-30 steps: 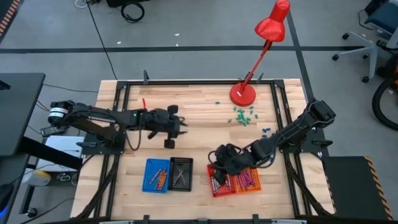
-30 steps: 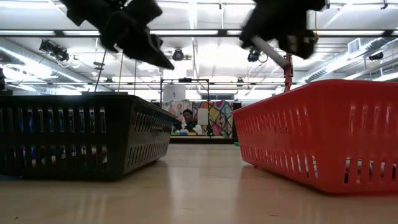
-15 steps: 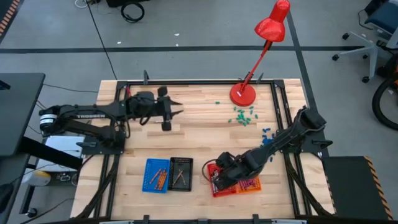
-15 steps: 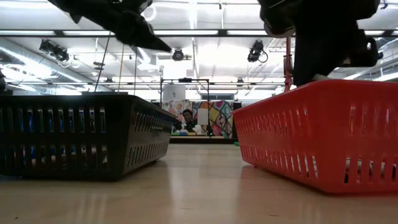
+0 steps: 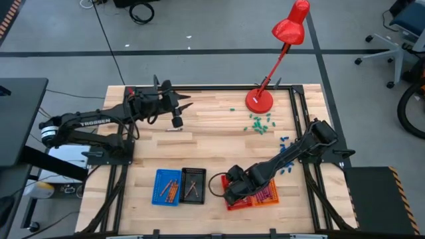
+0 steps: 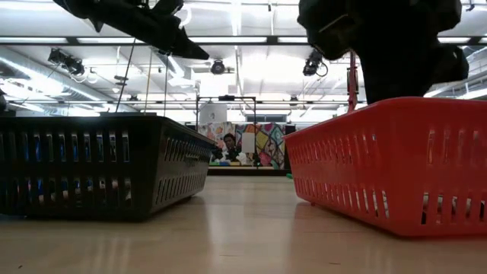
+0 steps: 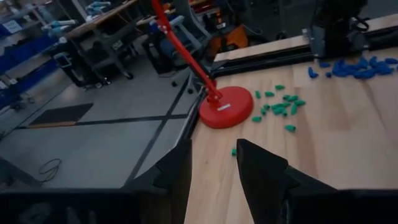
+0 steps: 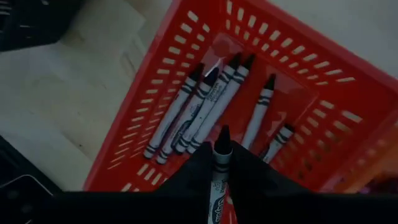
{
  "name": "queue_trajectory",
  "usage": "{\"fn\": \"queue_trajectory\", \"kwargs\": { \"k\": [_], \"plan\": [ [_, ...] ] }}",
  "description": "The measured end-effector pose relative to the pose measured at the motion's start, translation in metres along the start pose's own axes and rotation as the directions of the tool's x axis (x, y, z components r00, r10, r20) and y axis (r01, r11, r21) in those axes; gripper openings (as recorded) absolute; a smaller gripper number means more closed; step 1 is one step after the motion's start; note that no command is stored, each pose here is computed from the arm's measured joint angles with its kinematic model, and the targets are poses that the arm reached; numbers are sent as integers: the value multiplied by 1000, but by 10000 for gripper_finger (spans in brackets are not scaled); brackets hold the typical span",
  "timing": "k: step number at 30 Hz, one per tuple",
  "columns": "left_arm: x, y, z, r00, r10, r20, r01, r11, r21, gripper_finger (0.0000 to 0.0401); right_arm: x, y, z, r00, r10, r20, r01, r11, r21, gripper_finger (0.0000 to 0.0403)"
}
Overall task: Sort crayons
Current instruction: Put the black crayon into the red basket
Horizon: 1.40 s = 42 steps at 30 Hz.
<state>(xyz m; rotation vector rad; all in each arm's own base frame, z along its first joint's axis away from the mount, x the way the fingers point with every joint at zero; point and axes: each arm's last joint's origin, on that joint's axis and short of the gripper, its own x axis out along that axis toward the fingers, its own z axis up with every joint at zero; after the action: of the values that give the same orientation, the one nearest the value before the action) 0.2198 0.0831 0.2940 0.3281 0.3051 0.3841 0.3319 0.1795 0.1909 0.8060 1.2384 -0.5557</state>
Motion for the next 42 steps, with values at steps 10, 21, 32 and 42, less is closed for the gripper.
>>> {"fn": "queue_trajectory", "kwargs": {
  "k": [10,21,32,42],
  "plan": [
    [0,2,0,1000,-20,14,20,1000,12,139,0,-3,14,997,18,-73,-23,997,-72,106],
    [9,-17,-29,923,-343,-177,349,937,8,139,-56,-17,42,948,29,317,63,959,-277,109],
    [0,-17,-48,871,-232,-433,121,955,-269,139,-49,-18,59,823,-38,567,311,865,-394,108],
    [9,-17,-60,832,-158,-532,-13,953,-304,131,4,-22,56,717,289,634,179,803,-568,107]
  ]
}}
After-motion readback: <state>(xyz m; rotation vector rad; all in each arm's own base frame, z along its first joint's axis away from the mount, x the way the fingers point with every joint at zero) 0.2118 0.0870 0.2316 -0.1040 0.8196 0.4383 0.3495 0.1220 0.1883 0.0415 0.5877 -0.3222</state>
